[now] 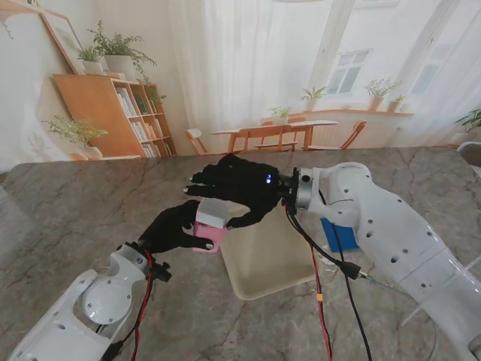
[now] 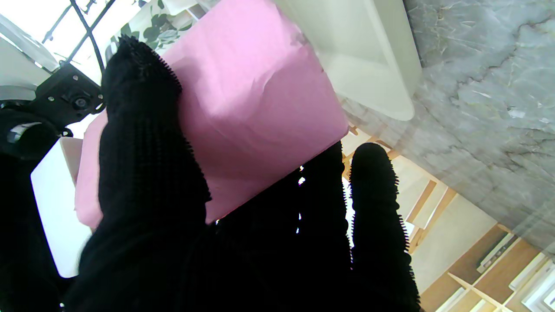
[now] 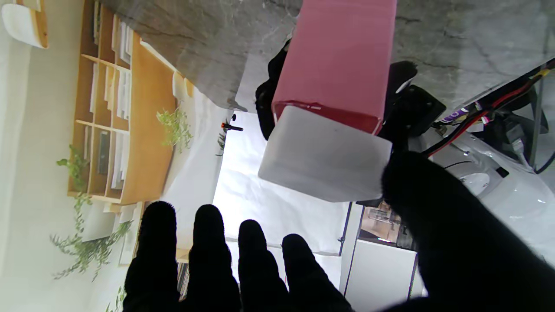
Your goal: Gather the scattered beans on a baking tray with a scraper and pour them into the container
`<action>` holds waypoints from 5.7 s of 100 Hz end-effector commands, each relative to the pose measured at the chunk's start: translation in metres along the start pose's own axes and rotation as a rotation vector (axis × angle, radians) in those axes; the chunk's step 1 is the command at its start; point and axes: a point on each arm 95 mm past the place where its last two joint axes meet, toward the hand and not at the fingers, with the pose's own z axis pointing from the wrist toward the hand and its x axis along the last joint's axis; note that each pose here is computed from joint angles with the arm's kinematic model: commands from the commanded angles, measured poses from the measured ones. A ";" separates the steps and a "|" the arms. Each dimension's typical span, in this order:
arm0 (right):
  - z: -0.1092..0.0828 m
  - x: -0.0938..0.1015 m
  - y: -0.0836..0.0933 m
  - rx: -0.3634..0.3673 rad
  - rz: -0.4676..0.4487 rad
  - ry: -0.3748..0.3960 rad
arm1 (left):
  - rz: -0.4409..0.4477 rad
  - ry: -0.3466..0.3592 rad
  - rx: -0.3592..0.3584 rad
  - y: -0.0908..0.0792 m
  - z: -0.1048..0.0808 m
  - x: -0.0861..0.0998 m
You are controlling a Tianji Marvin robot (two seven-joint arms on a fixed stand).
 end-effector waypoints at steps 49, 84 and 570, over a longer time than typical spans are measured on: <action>0.019 -0.006 -0.013 -0.039 -0.001 0.053 | -0.012 0.007 0.005 0.001 0.001 0.002; 0.028 -0.003 -0.018 -0.090 0.023 0.041 | -0.012 0.007 0.005 0.001 0.001 0.002; -0.140 0.073 -0.117 -0.071 0.495 -1.296 | 0.044 -0.424 -0.058 0.016 -0.010 -0.122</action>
